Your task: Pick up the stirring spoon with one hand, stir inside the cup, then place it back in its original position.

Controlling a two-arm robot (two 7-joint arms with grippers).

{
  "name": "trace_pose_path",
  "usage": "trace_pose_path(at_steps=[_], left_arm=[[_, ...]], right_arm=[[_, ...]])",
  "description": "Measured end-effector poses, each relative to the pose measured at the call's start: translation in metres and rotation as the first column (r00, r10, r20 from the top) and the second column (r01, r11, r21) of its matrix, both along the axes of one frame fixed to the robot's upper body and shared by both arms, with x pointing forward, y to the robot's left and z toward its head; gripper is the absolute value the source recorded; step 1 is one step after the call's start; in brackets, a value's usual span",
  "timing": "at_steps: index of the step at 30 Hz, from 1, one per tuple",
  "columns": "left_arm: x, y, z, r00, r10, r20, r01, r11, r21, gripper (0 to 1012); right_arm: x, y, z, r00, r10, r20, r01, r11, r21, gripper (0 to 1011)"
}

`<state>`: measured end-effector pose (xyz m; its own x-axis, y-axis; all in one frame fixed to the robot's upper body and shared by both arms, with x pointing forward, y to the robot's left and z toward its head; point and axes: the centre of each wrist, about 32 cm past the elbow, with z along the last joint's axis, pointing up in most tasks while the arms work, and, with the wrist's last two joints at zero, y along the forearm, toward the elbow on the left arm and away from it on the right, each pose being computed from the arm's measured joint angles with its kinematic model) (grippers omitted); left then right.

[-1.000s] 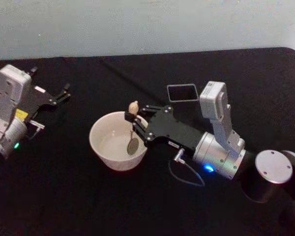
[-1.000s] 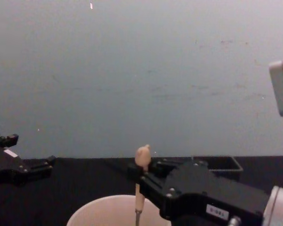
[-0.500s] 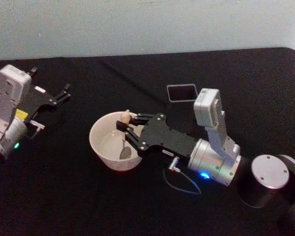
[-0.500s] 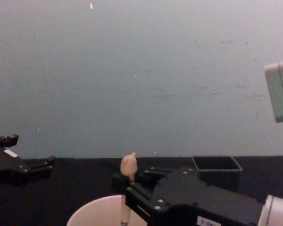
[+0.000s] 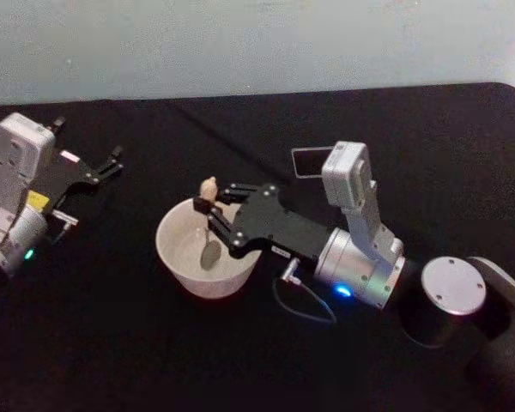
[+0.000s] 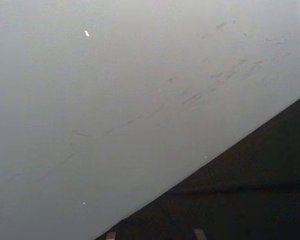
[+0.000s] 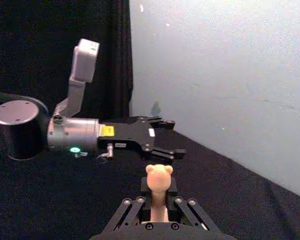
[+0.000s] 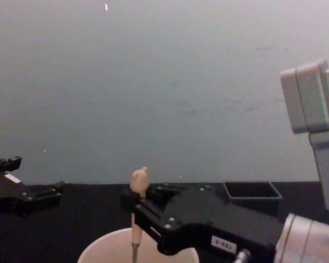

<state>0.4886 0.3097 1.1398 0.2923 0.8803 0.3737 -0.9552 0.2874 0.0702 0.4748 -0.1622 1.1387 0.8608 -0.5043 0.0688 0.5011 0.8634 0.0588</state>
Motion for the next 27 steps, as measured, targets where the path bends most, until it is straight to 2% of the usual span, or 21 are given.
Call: trace_pose_path(at_steps=[5,12,27], left_arm=[[0.0000,0.0000,0.0000,1.0000,0.000,0.000,0.000,1.0000,0.000,1001],[0.0000,0.0000,0.0000,1.0000,0.000,0.000,0.000,1.0000,0.000,1001],[0.0000,0.0000,0.0000,1.0000,0.000,0.000,0.000,1.0000,0.000,1001]], right_arm=[[0.009,-0.001,0.002,0.999,-0.030,0.012,0.030,1.000,0.002,166],[0.013,-0.004,0.002,0.998,-0.055,0.016,0.055,0.998,0.005,166],[0.010,-0.011,0.000,0.997,-0.075,0.011,0.075,0.997,-0.003,166]])
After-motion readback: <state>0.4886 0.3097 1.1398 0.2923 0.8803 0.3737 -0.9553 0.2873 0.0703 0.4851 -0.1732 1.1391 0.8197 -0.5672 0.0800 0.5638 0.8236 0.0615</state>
